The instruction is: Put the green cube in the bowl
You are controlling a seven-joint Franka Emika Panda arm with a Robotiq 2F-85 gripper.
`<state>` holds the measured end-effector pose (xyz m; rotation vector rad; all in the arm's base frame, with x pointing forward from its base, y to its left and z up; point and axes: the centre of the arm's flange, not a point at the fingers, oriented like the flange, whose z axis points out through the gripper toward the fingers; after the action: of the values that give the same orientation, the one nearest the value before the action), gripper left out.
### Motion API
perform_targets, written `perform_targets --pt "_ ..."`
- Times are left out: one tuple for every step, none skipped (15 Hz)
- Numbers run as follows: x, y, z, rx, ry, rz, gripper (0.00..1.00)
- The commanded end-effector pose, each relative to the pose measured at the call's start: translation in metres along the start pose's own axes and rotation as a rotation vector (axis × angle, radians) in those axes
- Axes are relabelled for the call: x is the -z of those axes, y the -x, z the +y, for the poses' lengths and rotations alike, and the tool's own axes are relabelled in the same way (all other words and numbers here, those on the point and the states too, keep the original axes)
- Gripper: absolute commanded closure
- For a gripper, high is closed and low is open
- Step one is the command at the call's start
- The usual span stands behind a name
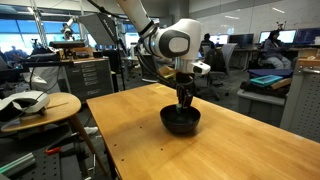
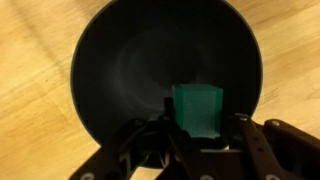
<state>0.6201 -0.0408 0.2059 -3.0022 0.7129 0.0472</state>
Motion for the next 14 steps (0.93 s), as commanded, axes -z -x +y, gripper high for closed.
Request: perform_targets --pt "-0.010 -0.024 0.003 -0.057 0.002 0.001 0.83" --pt "-0.014 -0.026 0.005 -0.065 0.004 -0.005 0.83" --pt "-0.017 -0.029 0.008 -0.075 0.002 -0.010 0.83" --pt "-0.020 -0.032 0.010 -0.082 -0.002 -0.022 0.83" --pt "-0.023 -0.034 0.012 -0.088 -0.003 -0.029 0.83" --pt "-0.026 -0.035 0.015 -0.093 -0.003 -0.034 0.83" --pt "-0.029 -0.036 0.017 -0.099 -0.004 -0.041 0.83" --pt "-0.031 -0.036 0.018 -0.104 -0.003 -0.047 0.83" --pt "-0.033 -0.036 0.020 -0.108 -0.002 -0.053 0.83" --pt "-0.035 -0.036 0.021 -0.112 -0.001 -0.058 0.83" --pt "-0.037 -0.037 0.022 -0.115 -0.002 -0.063 0.83" --pt "-0.037 -0.037 0.022 -0.113 -0.001 -0.072 0.83" --pt "-0.038 -0.036 0.022 -0.113 0.000 -0.076 0.80" --pt "-0.037 -0.034 0.021 -0.110 -0.001 -0.079 0.39"
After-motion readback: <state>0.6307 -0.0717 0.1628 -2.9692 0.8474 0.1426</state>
